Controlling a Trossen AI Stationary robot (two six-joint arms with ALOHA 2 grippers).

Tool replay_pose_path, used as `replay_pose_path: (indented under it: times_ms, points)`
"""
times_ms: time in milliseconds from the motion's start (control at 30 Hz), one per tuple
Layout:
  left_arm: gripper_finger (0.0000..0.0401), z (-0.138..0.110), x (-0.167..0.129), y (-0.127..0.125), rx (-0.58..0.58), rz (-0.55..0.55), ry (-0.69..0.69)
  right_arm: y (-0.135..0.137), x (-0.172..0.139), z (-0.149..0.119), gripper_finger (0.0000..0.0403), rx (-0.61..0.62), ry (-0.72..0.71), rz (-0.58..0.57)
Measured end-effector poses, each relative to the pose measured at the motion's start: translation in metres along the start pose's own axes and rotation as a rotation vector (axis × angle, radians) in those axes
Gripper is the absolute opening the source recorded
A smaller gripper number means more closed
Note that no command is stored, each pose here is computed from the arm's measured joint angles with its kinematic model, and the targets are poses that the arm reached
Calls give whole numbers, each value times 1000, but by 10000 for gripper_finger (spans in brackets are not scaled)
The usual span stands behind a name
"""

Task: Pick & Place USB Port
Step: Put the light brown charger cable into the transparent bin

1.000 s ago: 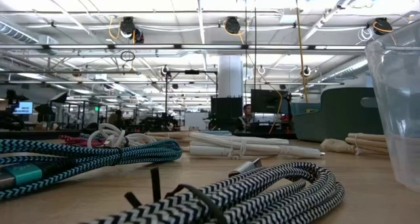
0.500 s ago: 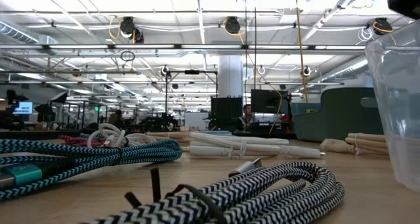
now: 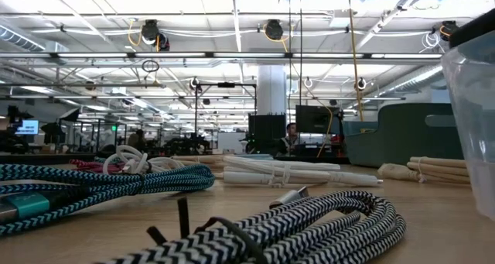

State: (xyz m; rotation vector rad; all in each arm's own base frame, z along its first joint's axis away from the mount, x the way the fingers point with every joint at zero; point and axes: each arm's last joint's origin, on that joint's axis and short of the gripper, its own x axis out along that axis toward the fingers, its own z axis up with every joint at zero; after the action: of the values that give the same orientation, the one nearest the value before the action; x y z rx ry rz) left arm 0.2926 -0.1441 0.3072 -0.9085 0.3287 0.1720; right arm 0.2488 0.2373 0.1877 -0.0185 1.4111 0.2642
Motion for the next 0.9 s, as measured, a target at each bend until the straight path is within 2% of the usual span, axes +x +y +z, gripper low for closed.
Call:
replay_pose_path:
  times_ms: [700,900]
  points:
    - [127,0,0,0,0,-1,3,-15,0,6,17,23,14,-28]
    - [127,0,0,0,4,-2,4,-22,14,-2,15,44,31,-27]
